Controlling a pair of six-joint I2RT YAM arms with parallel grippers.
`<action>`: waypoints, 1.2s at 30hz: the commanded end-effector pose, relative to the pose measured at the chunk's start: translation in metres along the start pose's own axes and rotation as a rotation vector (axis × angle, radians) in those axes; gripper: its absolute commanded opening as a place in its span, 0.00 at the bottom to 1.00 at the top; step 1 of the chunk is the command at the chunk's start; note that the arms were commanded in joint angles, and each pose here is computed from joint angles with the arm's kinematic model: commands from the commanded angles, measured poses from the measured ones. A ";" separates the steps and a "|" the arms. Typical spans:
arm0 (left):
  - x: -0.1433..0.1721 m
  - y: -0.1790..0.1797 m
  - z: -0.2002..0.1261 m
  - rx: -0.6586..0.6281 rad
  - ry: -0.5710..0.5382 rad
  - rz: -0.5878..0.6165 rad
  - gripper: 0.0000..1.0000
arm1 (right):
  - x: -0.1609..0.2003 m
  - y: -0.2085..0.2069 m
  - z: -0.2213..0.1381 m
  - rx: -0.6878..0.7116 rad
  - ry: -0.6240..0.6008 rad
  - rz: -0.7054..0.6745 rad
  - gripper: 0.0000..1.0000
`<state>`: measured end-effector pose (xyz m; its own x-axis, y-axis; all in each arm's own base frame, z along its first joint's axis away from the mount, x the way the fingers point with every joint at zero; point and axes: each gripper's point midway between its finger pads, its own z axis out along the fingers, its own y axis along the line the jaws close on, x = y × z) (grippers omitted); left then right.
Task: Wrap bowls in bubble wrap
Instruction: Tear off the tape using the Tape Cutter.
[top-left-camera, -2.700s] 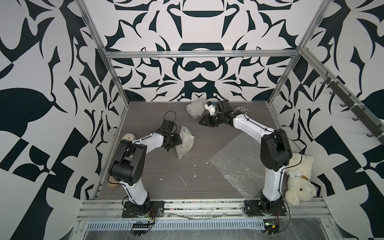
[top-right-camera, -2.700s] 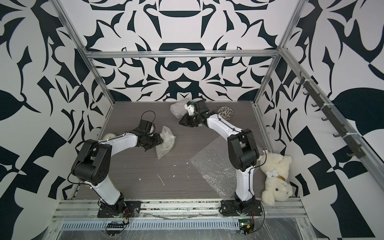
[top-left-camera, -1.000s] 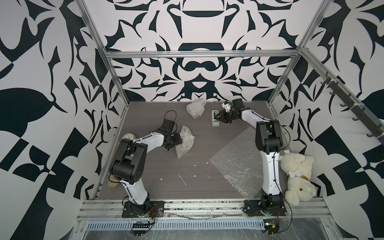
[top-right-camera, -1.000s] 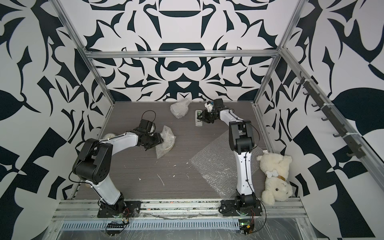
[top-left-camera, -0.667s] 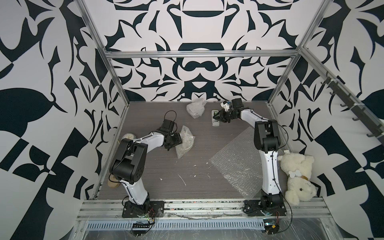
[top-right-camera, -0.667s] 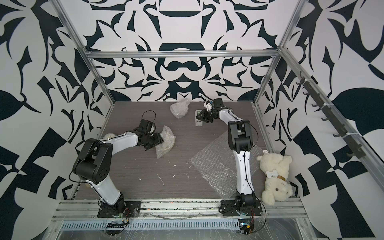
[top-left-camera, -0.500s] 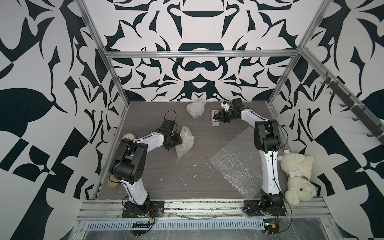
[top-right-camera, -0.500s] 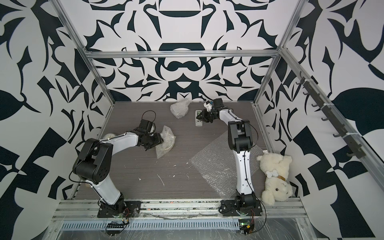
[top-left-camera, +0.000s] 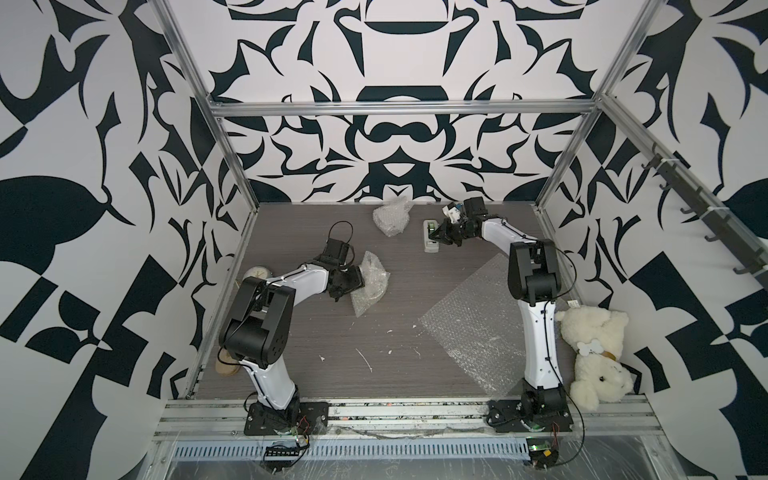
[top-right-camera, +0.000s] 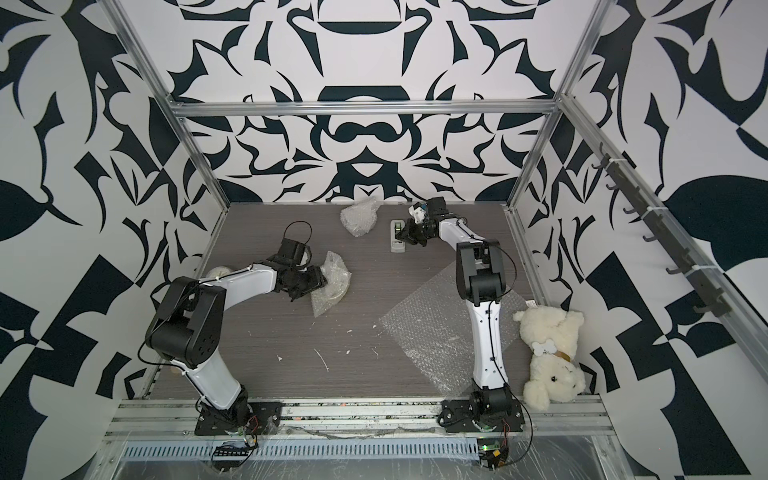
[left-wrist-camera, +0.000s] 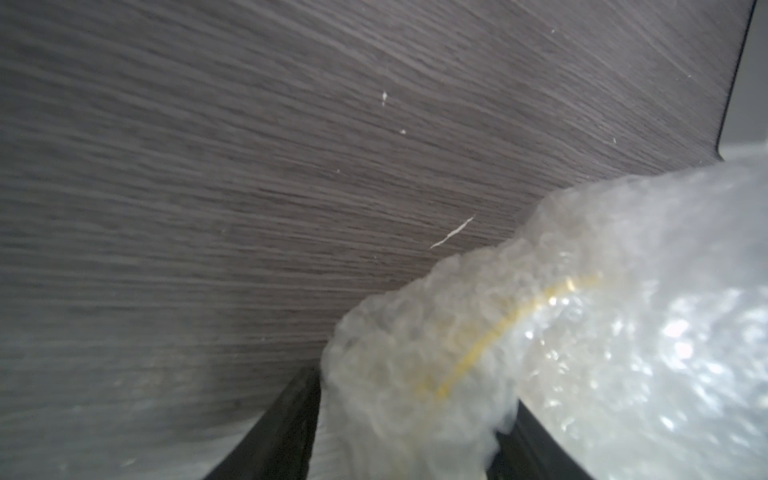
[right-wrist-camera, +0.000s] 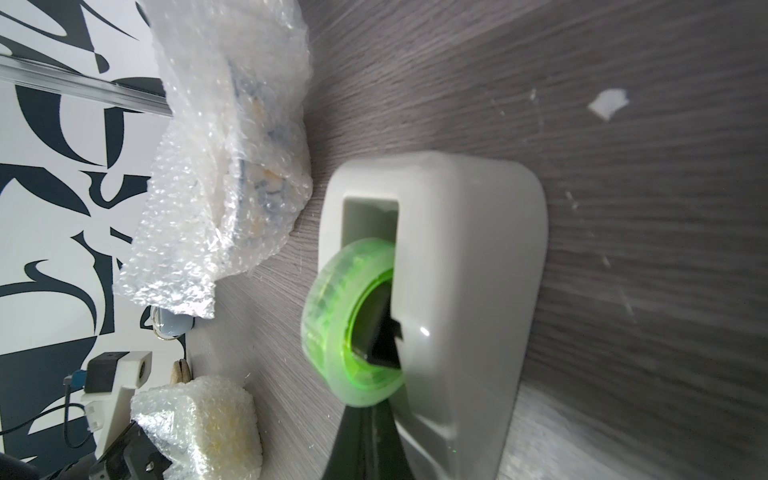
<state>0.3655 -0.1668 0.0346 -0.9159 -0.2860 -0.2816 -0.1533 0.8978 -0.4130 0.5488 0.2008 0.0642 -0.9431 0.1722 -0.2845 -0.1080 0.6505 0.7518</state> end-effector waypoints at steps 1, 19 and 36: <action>0.011 0.015 0.006 -0.061 0.039 -0.015 0.63 | -0.011 0.042 -0.029 -0.045 -0.043 -0.065 0.00; 0.009 0.012 0.006 -0.052 0.034 -0.015 0.62 | 0.052 0.049 -0.051 -0.086 -0.013 -0.004 0.00; 0.009 0.010 0.005 -0.052 0.035 -0.014 0.62 | 0.091 -0.002 -0.013 -0.050 0.066 0.102 0.00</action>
<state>0.3649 -0.1678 0.0346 -0.9157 -0.2897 -0.2785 -0.1574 0.8962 -0.4147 0.4636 0.2001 0.0439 -0.9631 0.1936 -0.1869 -0.0298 0.6136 0.7891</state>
